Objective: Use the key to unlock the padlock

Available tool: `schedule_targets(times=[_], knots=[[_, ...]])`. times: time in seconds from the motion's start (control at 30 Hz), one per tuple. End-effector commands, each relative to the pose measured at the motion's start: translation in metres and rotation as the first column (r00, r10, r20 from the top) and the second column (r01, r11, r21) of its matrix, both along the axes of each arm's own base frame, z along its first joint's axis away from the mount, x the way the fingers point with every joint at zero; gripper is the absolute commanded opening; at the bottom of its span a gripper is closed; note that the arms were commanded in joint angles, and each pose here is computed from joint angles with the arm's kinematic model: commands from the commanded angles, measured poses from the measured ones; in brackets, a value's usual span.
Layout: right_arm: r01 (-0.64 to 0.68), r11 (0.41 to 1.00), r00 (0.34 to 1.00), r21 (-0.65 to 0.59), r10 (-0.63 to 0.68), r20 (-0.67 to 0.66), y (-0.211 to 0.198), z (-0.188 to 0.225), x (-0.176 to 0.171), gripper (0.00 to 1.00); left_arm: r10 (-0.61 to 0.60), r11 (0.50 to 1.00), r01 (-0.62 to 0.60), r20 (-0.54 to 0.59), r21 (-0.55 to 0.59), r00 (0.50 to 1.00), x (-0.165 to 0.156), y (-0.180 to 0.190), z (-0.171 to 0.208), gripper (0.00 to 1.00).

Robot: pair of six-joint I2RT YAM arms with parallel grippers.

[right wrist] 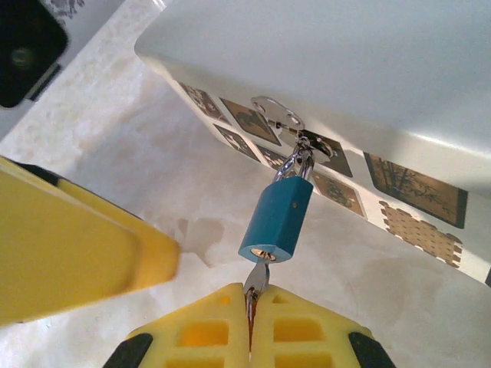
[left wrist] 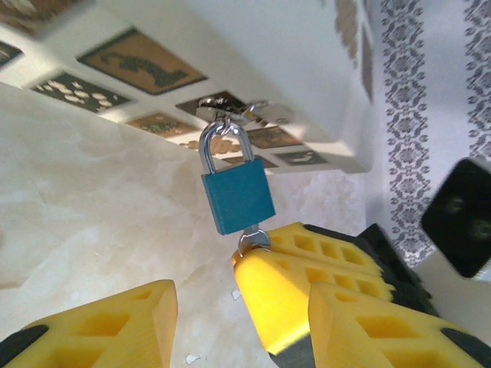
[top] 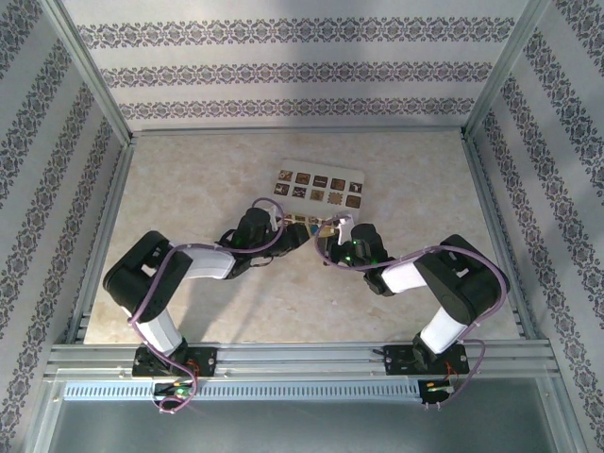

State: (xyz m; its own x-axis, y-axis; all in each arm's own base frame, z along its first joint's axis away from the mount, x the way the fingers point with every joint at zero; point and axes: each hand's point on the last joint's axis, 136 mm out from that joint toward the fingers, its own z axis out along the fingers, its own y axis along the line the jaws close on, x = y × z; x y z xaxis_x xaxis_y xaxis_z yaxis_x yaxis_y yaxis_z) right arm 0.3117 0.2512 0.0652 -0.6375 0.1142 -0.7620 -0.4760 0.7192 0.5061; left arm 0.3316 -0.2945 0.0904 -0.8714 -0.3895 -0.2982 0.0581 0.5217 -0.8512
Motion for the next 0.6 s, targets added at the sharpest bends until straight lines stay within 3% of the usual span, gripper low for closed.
schedule_targets(times=[0.0,0.27,0.57], knots=[[0.045,0.992,0.999,0.116,-0.048,0.019,0.002,0.025,0.012,0.0,0.072,0.997,-0.07,0.046,-0.044,0.996,0.01,0.019,0.017,0.48],[0.099,0.97,0.992,0.22,-0.079,-0.097,0.004,0.025,0.011,0.0,0.137,0.981,-0.132,0.023,-0.144,0.99,0.015,0.037,0.019,0.48],[0.15,0.941,0.976,0.304,-0.092,-0.196,0.007,0.027,0.01,0.0,0.128,0.949,-0.13,-0.027,-0.288,0.991,0.025,0.021,0.012,0.47]])
